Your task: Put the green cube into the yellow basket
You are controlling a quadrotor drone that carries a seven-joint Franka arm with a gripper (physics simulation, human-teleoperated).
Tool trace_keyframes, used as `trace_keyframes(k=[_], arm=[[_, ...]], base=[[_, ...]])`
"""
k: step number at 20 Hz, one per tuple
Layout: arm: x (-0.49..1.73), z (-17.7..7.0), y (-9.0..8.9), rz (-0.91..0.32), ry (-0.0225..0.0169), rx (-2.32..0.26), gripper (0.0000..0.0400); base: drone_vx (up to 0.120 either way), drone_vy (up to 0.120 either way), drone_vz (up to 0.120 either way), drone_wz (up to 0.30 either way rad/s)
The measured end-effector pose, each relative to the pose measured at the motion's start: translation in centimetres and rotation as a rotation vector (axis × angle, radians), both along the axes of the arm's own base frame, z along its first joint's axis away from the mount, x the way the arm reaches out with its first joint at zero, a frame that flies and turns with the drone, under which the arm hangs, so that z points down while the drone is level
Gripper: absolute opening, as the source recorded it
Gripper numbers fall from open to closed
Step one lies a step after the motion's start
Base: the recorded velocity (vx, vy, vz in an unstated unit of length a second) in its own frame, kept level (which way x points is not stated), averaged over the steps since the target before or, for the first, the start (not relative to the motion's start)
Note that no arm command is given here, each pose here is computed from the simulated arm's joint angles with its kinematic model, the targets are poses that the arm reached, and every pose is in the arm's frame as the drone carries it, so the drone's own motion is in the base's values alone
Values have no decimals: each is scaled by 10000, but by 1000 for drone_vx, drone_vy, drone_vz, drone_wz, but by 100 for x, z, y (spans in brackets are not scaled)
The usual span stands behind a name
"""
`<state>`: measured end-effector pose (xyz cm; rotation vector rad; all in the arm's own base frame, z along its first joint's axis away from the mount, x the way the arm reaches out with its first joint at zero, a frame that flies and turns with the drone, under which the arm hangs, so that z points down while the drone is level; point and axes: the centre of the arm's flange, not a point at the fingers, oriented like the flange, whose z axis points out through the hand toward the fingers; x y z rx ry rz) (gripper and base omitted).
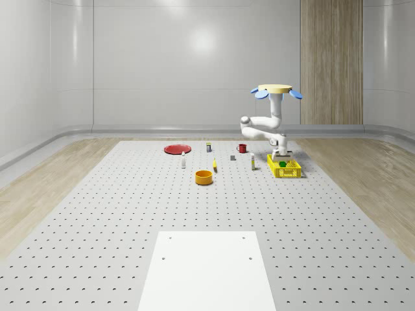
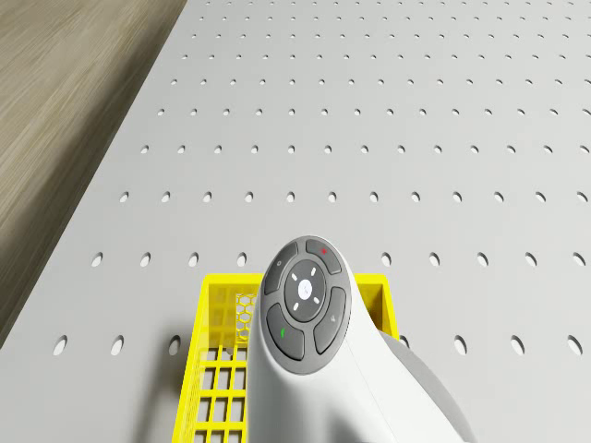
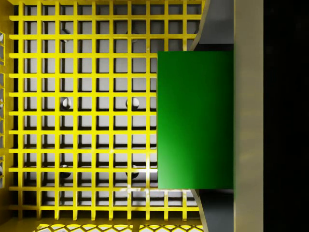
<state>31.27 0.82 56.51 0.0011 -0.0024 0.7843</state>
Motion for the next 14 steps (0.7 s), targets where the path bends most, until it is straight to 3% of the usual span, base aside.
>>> trace_keyframes(k=[2,5,14], arm=[[0,51,0,4,0,-1,317],[0,42,-1,9,0,-3,361],[0,-185,-1,14,1,-4,396]], base=[[0,0,0,0],[0,0,0,0],[0,0,0,0]])
